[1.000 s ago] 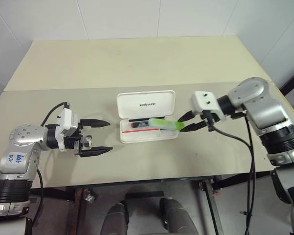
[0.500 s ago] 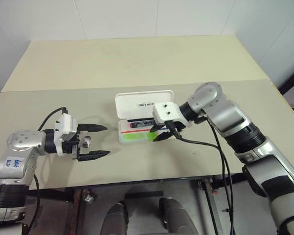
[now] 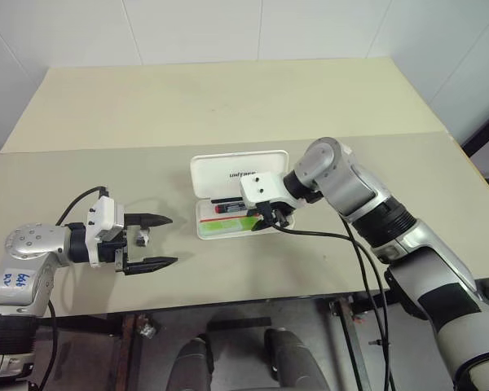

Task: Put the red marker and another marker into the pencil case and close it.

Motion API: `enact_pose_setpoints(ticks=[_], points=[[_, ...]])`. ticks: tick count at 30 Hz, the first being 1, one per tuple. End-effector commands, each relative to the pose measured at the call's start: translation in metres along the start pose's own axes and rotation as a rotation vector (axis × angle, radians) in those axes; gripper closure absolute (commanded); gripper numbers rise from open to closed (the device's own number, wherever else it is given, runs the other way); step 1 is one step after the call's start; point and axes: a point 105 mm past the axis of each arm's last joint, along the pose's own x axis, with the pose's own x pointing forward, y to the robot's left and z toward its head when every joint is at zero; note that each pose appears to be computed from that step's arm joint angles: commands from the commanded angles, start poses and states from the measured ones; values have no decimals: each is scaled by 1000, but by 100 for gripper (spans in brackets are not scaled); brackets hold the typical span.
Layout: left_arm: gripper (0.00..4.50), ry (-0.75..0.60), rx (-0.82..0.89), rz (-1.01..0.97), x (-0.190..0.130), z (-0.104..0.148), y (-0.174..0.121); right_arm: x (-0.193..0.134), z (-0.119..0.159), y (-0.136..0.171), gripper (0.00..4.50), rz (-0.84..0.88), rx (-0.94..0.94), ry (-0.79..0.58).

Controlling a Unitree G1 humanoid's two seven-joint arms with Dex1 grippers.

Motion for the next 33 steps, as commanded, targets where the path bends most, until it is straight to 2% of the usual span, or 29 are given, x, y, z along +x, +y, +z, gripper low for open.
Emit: enact_pose_setpoints(ticks=[1,13,23,27,33], points=[[0,-17,55,10,-2,12,2,-7,8,-10,342,-46,-22,8],[0,-23,60,22,-3,13,2,-9,-2,-9,342,-24,-37,61],[0,-28,68,32,-2,13,5,-12,6,-18,5,-53,-39,40],[0,-26,69,36,-3,12,5,-20,16,-26,5,-71,-26,-10],[0,-1,66,52,-6,9,6,-38,42,-11,5,46,-56,-232]])
